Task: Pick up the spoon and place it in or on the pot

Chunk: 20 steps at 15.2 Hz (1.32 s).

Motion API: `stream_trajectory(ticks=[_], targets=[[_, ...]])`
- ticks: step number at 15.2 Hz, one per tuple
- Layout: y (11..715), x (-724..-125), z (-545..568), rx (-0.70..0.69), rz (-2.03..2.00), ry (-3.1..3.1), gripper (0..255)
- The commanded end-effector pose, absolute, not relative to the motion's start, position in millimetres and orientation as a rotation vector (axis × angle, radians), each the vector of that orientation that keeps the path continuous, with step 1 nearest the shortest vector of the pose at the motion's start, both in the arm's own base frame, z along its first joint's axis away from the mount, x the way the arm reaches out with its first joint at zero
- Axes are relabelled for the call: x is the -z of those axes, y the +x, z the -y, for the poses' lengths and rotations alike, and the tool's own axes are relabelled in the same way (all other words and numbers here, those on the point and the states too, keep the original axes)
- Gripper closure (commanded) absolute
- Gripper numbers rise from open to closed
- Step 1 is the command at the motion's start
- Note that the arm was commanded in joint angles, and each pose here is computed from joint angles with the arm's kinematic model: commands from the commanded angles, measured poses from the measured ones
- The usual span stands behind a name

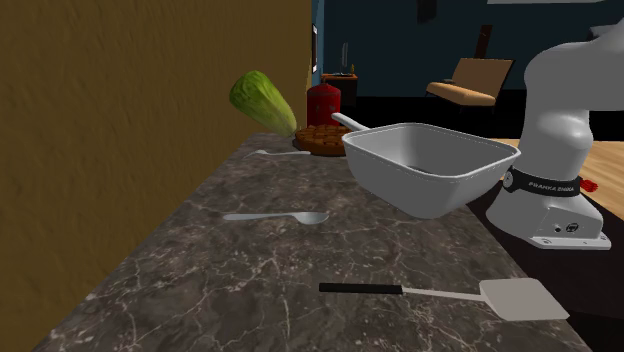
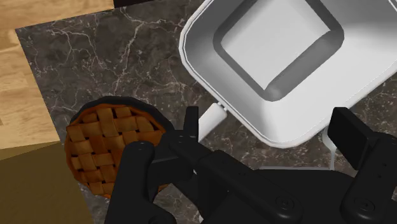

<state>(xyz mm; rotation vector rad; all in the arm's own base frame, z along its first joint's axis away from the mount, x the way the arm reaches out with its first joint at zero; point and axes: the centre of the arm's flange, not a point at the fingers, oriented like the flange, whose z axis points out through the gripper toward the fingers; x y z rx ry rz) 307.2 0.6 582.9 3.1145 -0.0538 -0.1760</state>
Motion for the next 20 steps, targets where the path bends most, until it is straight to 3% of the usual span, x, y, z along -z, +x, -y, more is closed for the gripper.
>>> stream_trajectory(ticks=[1,20], targets=[[307.2,-582.9,-0.6,0.176,0.054,3.114,0],[464.6,-417.7,-98.2,0.218,-0.112,3.2,0]])
